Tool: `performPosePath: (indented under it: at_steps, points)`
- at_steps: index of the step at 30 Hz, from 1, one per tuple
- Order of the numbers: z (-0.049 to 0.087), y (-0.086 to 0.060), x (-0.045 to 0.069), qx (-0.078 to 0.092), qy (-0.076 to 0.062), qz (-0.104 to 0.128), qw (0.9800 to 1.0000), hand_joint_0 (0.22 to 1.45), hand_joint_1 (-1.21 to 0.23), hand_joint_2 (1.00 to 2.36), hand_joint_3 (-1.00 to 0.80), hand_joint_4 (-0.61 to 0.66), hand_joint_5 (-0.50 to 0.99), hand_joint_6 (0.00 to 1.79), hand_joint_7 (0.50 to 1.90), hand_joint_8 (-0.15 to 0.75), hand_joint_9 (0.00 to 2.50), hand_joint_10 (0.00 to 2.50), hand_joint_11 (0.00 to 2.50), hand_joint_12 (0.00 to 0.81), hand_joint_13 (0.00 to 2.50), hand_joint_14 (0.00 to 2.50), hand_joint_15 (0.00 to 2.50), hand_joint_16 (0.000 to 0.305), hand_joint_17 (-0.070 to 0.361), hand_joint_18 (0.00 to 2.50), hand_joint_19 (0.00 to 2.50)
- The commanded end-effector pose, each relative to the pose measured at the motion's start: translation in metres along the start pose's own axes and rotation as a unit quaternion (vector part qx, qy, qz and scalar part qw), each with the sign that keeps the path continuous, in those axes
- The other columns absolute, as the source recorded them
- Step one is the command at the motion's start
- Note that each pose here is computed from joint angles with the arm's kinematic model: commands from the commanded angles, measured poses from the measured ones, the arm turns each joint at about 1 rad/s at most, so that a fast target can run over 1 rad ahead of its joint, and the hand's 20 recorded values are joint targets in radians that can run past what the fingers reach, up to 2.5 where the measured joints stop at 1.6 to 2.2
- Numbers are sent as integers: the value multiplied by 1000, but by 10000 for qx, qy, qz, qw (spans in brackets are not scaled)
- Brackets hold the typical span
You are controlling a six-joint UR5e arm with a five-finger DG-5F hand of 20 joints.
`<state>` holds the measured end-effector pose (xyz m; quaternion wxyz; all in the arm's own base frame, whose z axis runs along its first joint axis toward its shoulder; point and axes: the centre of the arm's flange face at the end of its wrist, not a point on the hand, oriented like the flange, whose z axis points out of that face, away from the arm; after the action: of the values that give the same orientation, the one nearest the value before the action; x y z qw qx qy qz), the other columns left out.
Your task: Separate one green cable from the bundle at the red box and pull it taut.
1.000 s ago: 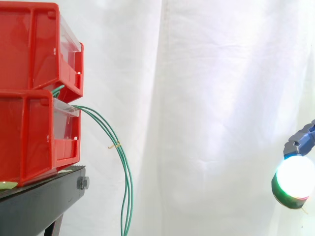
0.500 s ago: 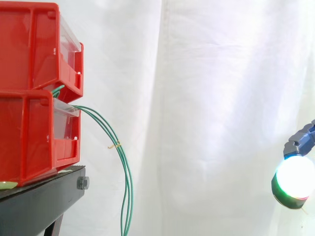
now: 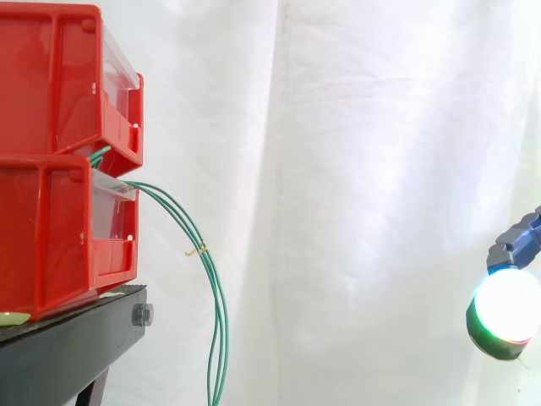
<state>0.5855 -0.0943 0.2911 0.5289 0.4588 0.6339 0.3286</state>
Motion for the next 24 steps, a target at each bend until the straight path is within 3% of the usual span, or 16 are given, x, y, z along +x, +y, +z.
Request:
performPosePath:
  at_steps: [1, 7, 9, 11, 14, 18, 22, 24]
  points:
    - [0, 0, 0, 1, 2, 5, 10000, 487, -507, 1000, -500, 198, -185, 502, 701, 248, 965, 17, 654, 379, 1083, 24, 786, 61, 138, 982, 757]
    - [0, 0, 0, 1, 2, 5, 10000, 488, -509, 1000, -500, 195, -186, 502, 704, 226, 919, 20, 690, 374, 1060, 24, 783, 60, 136, 964, 761]
    - [0, 0, 0, 1, 2, -2, 10000, 490, -508, 1000, -500, 196, -185, 502, 709, 256, 961, 23, 919, 391, 1126, 25, 895, 60, 134, 959, 772]
    - [0, 0, 0, 1, 2, 5, 10000, 489, -509, 1000, -500, 195, -184, 502, 704, 261, 981, 24, 996, 388, 1144, 24, 919, 60, 134, 962, 762]
    - [0, 0, 0, 1, 2, -2, 10000, 491, -507, 1000, -500, 192, -188, 502, 704, 236, 893, 21, 762, 383, 1071, 22, 800, 60, 134, 960, 762]
    - [0, 0, 0, 1, 2, -2, 10000, 491, -493, 1000, -500, 186, -205, 502, 683, 268, 619, 9, 321, 390, 933, 21, 692, 61, 137, 928, 758]
    - [0, 0, 0, 1, 2, -2, 10000, 509, -510, 1000, -500, 200, -201, 502, 688, 288, 672, 11, 307, 384, 917, 21, 674, 58, 131, 910, 775]
    - [0, -1, -1, 4, -5, 0, 10000, 561, -449, 1000, -500, 188, -194, 502, 690, 277, 712, 9, 306, 368, 944, 21, 685, 53, 120, 894, 801]
